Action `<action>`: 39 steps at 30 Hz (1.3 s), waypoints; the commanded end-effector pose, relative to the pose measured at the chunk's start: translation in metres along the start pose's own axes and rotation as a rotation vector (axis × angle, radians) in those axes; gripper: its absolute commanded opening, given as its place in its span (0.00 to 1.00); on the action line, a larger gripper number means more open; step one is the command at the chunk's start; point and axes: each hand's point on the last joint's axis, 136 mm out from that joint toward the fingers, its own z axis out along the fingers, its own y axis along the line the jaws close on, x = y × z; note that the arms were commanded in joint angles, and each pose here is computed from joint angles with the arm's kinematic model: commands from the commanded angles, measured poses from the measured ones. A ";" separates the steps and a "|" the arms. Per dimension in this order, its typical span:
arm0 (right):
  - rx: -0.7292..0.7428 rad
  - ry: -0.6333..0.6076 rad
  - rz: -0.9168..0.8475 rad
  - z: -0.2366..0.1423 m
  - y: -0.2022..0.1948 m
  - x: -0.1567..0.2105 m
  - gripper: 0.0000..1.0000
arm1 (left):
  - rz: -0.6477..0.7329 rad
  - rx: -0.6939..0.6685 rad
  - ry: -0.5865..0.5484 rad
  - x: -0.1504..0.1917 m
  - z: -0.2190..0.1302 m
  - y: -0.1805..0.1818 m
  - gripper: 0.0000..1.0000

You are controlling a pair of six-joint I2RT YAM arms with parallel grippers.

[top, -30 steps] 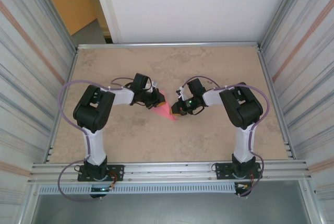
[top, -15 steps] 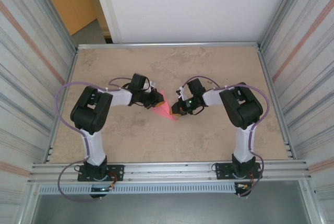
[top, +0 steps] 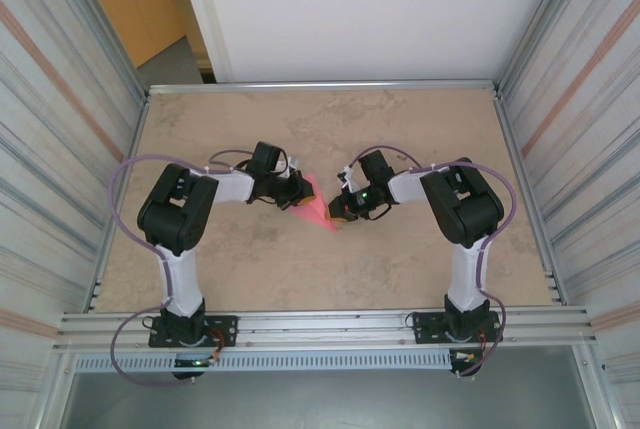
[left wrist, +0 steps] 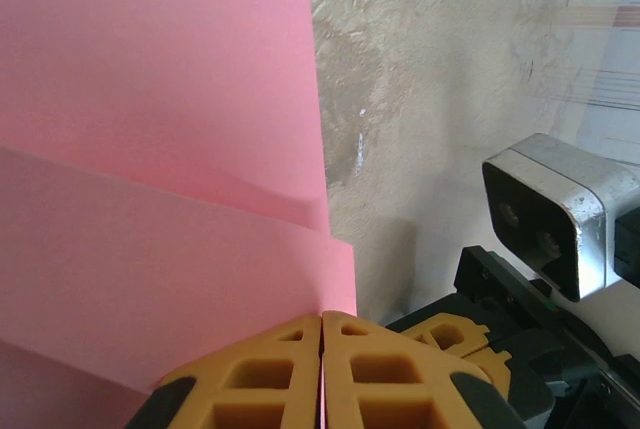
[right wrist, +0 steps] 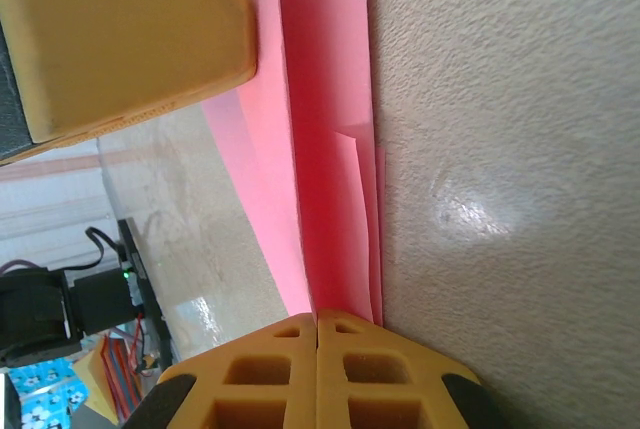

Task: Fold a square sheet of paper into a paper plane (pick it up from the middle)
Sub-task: Fourth fold the wing at the center of the table.

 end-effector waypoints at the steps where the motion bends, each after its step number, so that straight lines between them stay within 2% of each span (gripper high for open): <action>1: 0.118 0.004 0.089 0.002 -0.035 0.008 0.08 | 0.012 0.020 0.001 -0.006 0.002 -0.005 0.08; 12: 0.118 0.008 0.098 0.000 -0.032 0.007 0.16 | -0.002 0.004 -0.001 -0.010 0.004 -0.002 0.09; 23: 0.107 -0.003 0.095 -0.005 -0.026 0.004 0.20 | -0.010 -0.016 -0.007 -0.010 0.005 0.002 0.08; 27: 0.077 -0.018 0.092 -0.013 -0.015 -0.002 0.22 | -0.016 -0.021 -0.003 -0.010 0.006 0.004 0.08; 30: 0.055 -0.032 0.075 -0.021 0.000 -0.005 0.27 | -0.018 -0.020 0.001 -0.010 0.006 0.004 0.08; 33: 0.077 -0.047 0.065 -0.028 0.003 -0.006 0.33 | -0.020 -0.018 -0.001 -0.011 0.007 0.003 0.08; 39: 0.175 -0.025 0.032 -0.025 -0.006 0.002 0.37 | -0.026 -0.018 0.000 -0.011 0.007 0.005 0.08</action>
